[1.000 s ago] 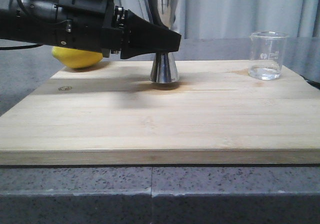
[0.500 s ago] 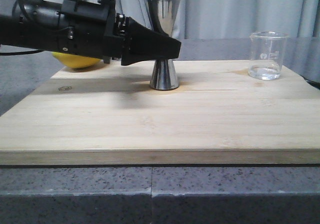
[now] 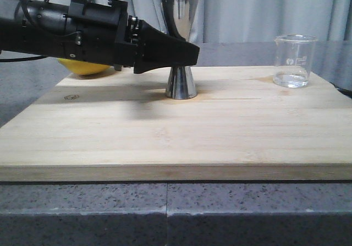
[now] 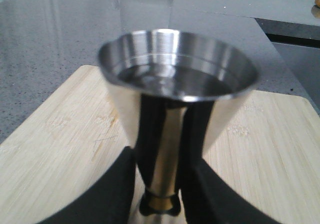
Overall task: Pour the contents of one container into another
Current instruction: 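Raise the right gripper away and lower the jigger with the left gripper, then open the left gripper and lift it up away from the jigger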
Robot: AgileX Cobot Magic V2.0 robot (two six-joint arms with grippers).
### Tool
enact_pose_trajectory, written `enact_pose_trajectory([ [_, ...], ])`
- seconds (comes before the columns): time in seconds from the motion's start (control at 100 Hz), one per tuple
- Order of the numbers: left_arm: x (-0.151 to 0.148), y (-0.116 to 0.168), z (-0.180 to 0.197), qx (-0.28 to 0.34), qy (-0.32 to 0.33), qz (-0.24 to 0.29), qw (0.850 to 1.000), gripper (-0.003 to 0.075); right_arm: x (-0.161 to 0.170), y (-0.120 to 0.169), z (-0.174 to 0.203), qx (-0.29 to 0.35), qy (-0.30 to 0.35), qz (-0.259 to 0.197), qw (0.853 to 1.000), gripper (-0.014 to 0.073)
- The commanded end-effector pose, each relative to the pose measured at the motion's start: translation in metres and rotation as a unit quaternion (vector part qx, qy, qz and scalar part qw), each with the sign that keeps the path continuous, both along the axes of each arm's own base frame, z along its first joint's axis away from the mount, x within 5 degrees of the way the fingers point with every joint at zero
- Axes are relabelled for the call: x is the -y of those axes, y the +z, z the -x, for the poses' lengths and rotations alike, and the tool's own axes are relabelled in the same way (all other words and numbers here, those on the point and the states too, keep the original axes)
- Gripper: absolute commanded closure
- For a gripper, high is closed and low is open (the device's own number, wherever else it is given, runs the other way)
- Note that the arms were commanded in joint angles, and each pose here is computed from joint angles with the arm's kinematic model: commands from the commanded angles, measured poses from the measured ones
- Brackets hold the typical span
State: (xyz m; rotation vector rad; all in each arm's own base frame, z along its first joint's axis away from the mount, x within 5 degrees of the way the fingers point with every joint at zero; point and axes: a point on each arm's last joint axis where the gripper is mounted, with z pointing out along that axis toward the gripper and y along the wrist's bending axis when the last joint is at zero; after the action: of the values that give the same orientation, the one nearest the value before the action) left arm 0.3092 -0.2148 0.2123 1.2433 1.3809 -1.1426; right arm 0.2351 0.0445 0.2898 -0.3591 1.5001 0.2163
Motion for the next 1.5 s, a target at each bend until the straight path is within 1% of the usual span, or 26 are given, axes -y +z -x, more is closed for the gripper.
enact_pose_trajectory([
  [0.0, 0.003, 0.036, 0.006, 0.021, -0.02, 0.083, 0.996, 0.0383, 0.0, 0.019, 0.003, 0.056, 0.008, -0.017, 0.998, 0.0104],
  [0.04, 0.003, 0.036, 0.006, 0.021, -0.019, 0.082, 0.996, 0.032, 0.0, 0.019, 0.003, 0.056, 0.008, -0.017, 0.998, 0.0104],
  [0.11, 0.003, 0.036, 0.006, 0.021, -0.019, 0.081, 0.996, 0.0236, 0.0, 0.02, 0.003, 0.058, 0.008, -0.017, 0.998, 0.0104],
  [0.18, 0.003, 0.036, 0.005, 0.02, -0.016, 0.078, 0.997, 0.0194, 0.0, 0.021, 0.003, 0.057, 0.007, -0.018, 0.998, 0.0104],
  [0.29, 0.002, 0.038, 0.006, 0.016, -0.014, 0.066, 0.998, 0.0185, 0.002, 0.028, 0.002, 0.044, -0.003, -0.027, 0.999, 0.0104],
  [0.4, 0.001, 0.042, 0.009, 0.011, -0.008, 0.034, 0.999, 0.0185, 0.004, 0.038, 0.002, 0.031, -0.02, -0.026, 0.999, 0.0104],
  [0.48, -0.002, 0.049, 0.012, 0.012, -0.002, 0.016, 1.0, 0.0185, 0.006, 0.048, 0.002, 0.017, -0.027, -0.038, 0.999, 0.0104],
  [0.54, -0.004, 0.054, 0.014, 0.014, 0.007, -0.006, 1.0, 0.0185, 0.006, 0.053, 0.001, 0.007, -0.029, -0.036, 0.999, 0.0104],
  [0.62, -0.008, 0.063, 0.019, 0.015, 0.021, -0.043, 0.999, 0.0185, 0.005, 0.061, -0.001, -0.008, -0.027, -0.051, 0.998, 0.0104],
  [0.68, -0.012, 0.067, 0.022, 0.014, 0.033, -0.066, 0.997, 0.0185, 0.005, 0.065, -0.002, -0.016, -0.023, -0.048, 0.998, 0.0104],
  [0.73, -0.015, 0.073, 0.025, 0.02, 0.041, -0.084, 0.995, 0.0185, 0.005, 0.07, -0.002, -0.025, -0.023, -0.06, 0.998, 0.0104],
  [0.83, -0.021, 0.081, 0.031, 0.017, 0.06, -0.118, 0.991, 0.0185, 0.004, 0.076, -0.003, -0.038, -0.019, -0.057, 0.997, 0.0104],
  [0.87, -0.024, 0.085, 0.034, 0.019, 0.066, -0.133, 0.989, 0.0185, 0.003, 0.079, -0.003, -0.043, -0.016, -0.063, 0.997, 0.0104],
  [0.88, -0.025, 0.085, 0.034, 0.016, 0.068, -0.135, 0.988, 0.0185, 0.003, 0.079, -0.003, -0.043, -0.014, -0.057, 0.997, 0.0104],
  [0.94, -0.029, 0.091, 0.039, 0.017, 0.077, -0.154, 0.985, 0.0185, 0.001, 0.081, -0.003, -0.053, -0.007, -0.06, 0.997, 0.0104],
  [0.97, -0.031, 0.094, 0.041, 0.013, 0.083, -0.161, 0.983, 0.0185, 0.001, 0.08, -0.003, -0.059, -0.004, -0.053, 0.997, 0.0104],
  [1.01, -0.034, 0.098, 0.045, 0.016, 0.089, -0.173, 0.981, 0.0185, 0.0, 0.081, -0.003, -0.067, -0.001, -0.058, 0.996, 0.0104],
  [1.04, -0.037, 0.101, 0.047, 0.013, 0.097, -0.181, 0.979, 0.0185, 0.0, 0.079, -0.002, -0.072, 0.002, -0.046, 0.996, 0.0104],
  [1.14, -0.047, 0.113, 0.056, 0.019, 0.122, -0.21, 0.97, 0.0185, -0.001, 0.076, -0.002, -0.093, 0.005, -0.034, 0.995, 0.0104],
  [1.15, -0.048, 0.114, 0.058, 0.024, 0.125, -0.215, 0.968, 0.0185, -0.001, 0.075, -0.002, -0.096, 0.005, -0.037, 0.995, 0.0104],
  [1.26, -0.061, 0.126, 0.068, 0.023, 0.165, -0.246, 0.955, 0.0185, -0.001, 0.07, 0.0, -0.118, 0.006, -0.012, 0.993, 0.0104],
  [1.29, -0.065, 0.13, 0.072, 0.027, 0.177, -0.257, 0.95, 0.0185, -0.001, 0.07, 0.001, -0.124, 0.005, -0.014, 0.992, 0.0104],
  [1.31, -0.068, 0.132, 0.073, 0.026, 0.187, -0.264, 0.946, 0.0185, 0.0, 0.07, 0.002, -0.125, 0.004, -0.005, 0.992, 0.0104],
  [1.34, -0.072, 0.137, 0.078, 0.028, 0.202, -0.268, 0.942, 0.0185, 0.0, 0.069, 0.003, -0.131, 0.002, 0.001, 0.991, 0.0104],
  [1.38, -0.078, 0.141, 0.081, 0.026, 0.222, -0.275, 0.935, 0.0185, 0.0, 0.072, 0.006, -0.13, 0.004, -0.007, 0.992, 0.0104],
  [1.49, -0.092, 0.156, 0.093, 0.01, 0.284, -0.27, 0.92, 0.0185, 0.001, 0.079, 0.014, -0.114, 0.004, -0.009, 0.993, 0.0104],
])
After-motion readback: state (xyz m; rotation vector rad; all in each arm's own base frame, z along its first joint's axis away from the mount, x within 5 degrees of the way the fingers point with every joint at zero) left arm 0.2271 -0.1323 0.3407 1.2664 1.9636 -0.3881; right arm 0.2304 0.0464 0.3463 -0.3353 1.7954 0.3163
